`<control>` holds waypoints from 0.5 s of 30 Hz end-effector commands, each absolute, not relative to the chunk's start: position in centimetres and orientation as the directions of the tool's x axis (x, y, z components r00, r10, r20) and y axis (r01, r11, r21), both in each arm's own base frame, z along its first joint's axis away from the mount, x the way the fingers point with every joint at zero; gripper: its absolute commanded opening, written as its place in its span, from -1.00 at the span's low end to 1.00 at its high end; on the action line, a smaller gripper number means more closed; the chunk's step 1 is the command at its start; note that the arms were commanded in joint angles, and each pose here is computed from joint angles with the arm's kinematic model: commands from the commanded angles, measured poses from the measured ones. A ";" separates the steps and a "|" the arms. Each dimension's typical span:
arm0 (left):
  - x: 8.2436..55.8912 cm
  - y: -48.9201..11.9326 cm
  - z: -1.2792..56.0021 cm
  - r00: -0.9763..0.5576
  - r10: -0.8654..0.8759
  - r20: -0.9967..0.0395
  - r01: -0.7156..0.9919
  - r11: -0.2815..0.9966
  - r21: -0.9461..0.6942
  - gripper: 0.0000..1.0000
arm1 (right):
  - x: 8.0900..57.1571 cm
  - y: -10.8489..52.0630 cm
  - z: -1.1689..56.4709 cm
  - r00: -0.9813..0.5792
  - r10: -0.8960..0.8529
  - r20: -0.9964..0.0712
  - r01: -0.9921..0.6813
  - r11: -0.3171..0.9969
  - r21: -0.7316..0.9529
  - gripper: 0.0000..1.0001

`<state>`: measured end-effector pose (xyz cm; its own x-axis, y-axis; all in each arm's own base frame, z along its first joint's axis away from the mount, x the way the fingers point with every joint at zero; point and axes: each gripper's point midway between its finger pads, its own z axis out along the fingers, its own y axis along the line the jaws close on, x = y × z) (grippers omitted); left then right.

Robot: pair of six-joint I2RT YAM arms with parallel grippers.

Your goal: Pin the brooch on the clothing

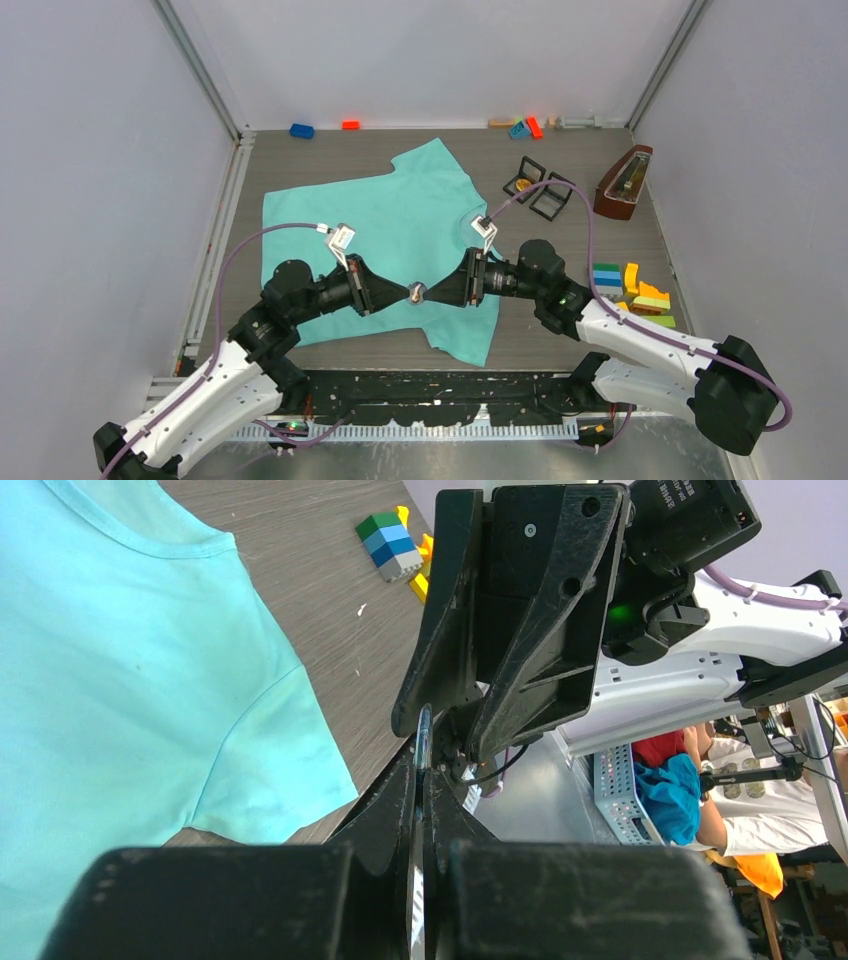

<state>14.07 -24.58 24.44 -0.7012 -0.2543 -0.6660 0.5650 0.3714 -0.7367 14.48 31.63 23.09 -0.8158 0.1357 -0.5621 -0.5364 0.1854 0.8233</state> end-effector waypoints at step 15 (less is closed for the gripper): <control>14.3 -25.6 25.9 -0.674 -0.278 -0.684 0.617 0.297 -0.729 -1.00 | 14.1 32.3 24.9 -0.792 0.140 -0.595 -0.588 0.090 0.804 -0.29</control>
